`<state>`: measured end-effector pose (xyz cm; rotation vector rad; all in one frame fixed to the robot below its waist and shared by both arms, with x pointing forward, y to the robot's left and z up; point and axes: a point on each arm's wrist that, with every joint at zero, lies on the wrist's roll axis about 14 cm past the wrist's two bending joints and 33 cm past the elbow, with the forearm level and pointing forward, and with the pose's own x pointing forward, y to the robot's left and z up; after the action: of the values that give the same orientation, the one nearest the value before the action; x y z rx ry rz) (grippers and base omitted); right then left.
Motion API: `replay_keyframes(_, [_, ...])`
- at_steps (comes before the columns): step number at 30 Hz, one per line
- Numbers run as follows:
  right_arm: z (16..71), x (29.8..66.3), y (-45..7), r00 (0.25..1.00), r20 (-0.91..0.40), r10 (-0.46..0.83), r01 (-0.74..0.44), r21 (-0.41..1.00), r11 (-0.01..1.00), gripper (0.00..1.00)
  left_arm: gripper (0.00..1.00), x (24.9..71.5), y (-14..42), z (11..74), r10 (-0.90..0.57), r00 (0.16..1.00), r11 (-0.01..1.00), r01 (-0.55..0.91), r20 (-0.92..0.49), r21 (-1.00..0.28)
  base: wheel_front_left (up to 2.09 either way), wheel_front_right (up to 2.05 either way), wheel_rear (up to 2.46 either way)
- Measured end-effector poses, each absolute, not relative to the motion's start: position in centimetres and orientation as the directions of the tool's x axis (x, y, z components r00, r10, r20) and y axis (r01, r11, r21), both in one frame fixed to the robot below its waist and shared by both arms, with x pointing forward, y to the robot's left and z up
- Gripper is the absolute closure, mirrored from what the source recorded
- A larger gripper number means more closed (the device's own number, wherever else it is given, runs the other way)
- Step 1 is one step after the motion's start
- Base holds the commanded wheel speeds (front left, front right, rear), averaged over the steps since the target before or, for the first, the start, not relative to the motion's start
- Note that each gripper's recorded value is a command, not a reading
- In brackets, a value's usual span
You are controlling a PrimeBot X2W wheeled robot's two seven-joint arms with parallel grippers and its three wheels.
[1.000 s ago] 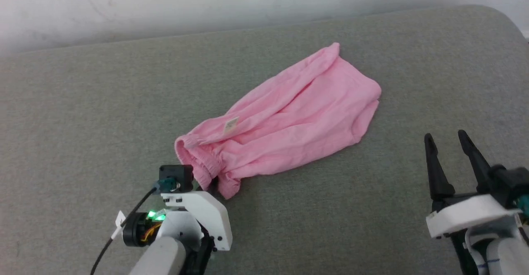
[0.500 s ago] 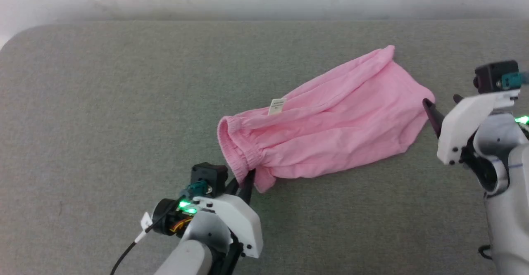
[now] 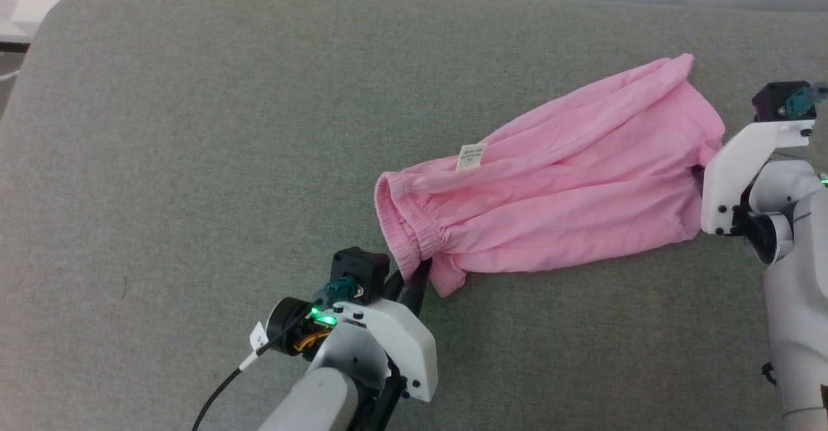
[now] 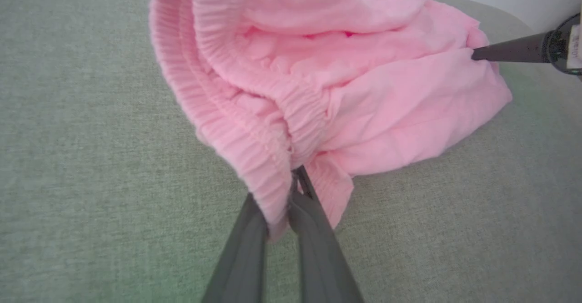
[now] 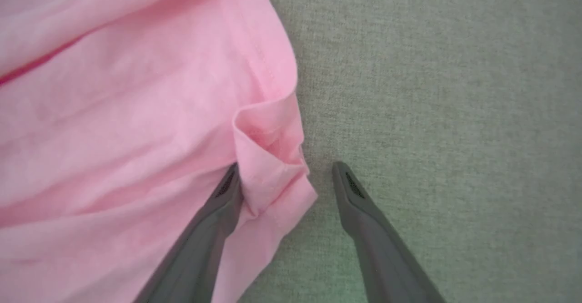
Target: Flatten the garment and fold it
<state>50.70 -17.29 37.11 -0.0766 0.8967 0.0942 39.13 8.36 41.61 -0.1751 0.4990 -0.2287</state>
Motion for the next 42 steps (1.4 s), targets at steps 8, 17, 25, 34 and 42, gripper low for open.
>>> replay_keyframes(8, [36.8,50.8,-16.9,0.647,-0.759,0.073,-0.115,-0.003,0.993,1.0,1.0,39.2,8.5,41.2,-0.255,0.849,0.962,0.176,-0.463,-0.207,0.0,0.0,0.0])
replay_keyframes(17, [38.3,48.5,-17.1,0.726,-0.675,0.129,-0.105,0.077,0.992,1.0,1.0,38.6,9.3,42.3,-0.247,0.861,0.966,0.181,-0.444,-0.184,0.0,0.0,0.0])
replay_keyframes(25, [40.0,42.8,-18.6,0.772,-0.618,0.151,-0.088,0.132,0.987,1.0,1.0,36.4,10.6,43.4,-0.243,0.866,0.968,0.189,-0.437,-0.165,0.0,0.0,0.0])
replay_keyframes(34, [41.5,34.8,-20.8,0.807,-0.585,0.085,0.028,0.182,0.983,1.0,1.0,34.3,9.4,44.0,-0.309,0.835,0.947,0.226,-0.456,-0.227,0.0,0.0,0.0])
replay_keyframes(42, [40.5,31.2,-20.6,0.796,-0.603,0.062,0.079,0.205,0.976,1.0,1.0,31.9,9.0,41.1,-0.342,0.721,0.939,0.238,-0.603,-0.248,0.0,0.0,0.0])
